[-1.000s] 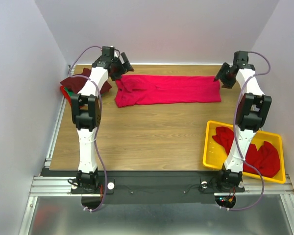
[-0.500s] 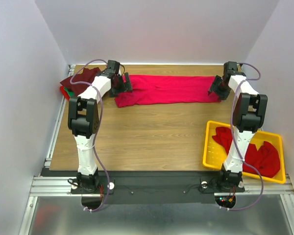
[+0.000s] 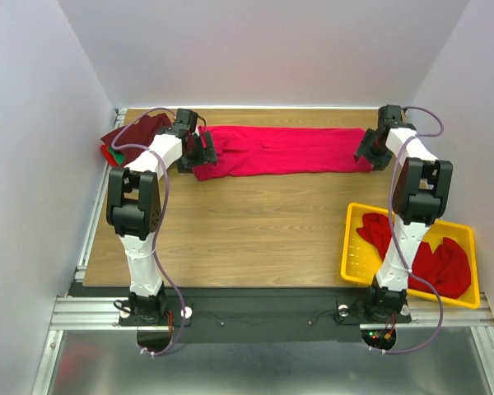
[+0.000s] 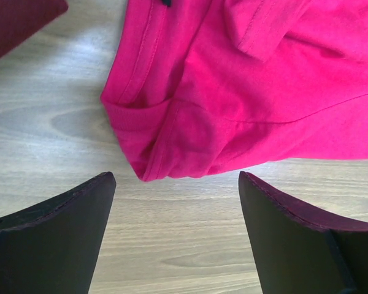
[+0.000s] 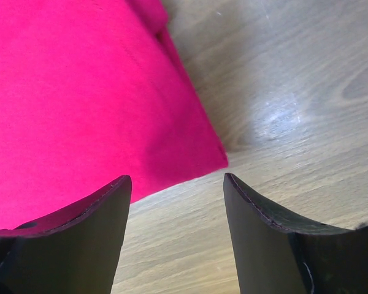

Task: Fold and stack the t-shirts
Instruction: Fold the tshirt

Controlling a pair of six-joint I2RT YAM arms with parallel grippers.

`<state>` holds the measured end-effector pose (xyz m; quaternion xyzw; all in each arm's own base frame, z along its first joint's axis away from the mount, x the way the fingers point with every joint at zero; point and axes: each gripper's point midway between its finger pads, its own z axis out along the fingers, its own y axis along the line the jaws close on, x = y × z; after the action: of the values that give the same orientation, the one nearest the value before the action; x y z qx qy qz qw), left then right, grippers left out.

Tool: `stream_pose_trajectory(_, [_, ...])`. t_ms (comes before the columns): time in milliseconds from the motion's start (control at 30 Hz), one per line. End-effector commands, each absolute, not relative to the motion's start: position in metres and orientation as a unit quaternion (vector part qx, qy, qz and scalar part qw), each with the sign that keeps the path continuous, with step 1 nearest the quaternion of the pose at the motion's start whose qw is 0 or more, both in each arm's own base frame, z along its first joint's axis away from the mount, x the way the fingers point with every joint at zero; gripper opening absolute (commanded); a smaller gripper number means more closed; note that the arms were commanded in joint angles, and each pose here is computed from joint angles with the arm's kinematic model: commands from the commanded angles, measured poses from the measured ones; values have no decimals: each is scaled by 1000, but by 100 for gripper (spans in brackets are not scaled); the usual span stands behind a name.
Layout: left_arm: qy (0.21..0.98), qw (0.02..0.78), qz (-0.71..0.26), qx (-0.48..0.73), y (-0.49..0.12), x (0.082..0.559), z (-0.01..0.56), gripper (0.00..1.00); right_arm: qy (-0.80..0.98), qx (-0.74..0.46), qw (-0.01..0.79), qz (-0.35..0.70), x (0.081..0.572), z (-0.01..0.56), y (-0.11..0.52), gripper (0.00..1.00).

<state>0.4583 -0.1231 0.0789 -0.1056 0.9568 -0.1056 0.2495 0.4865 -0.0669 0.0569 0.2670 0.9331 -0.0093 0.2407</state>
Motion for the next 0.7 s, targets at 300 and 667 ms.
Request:
stream_pose_trajectory(300, [948,276,-105,-117,-116,455,105,90,920,295,258,-28,495,49,-84,63])
stream_pose_trajectory(667, [949,268,-104,-126,-112,449,97,88,925,304,224,-39,477,20,-83,44])
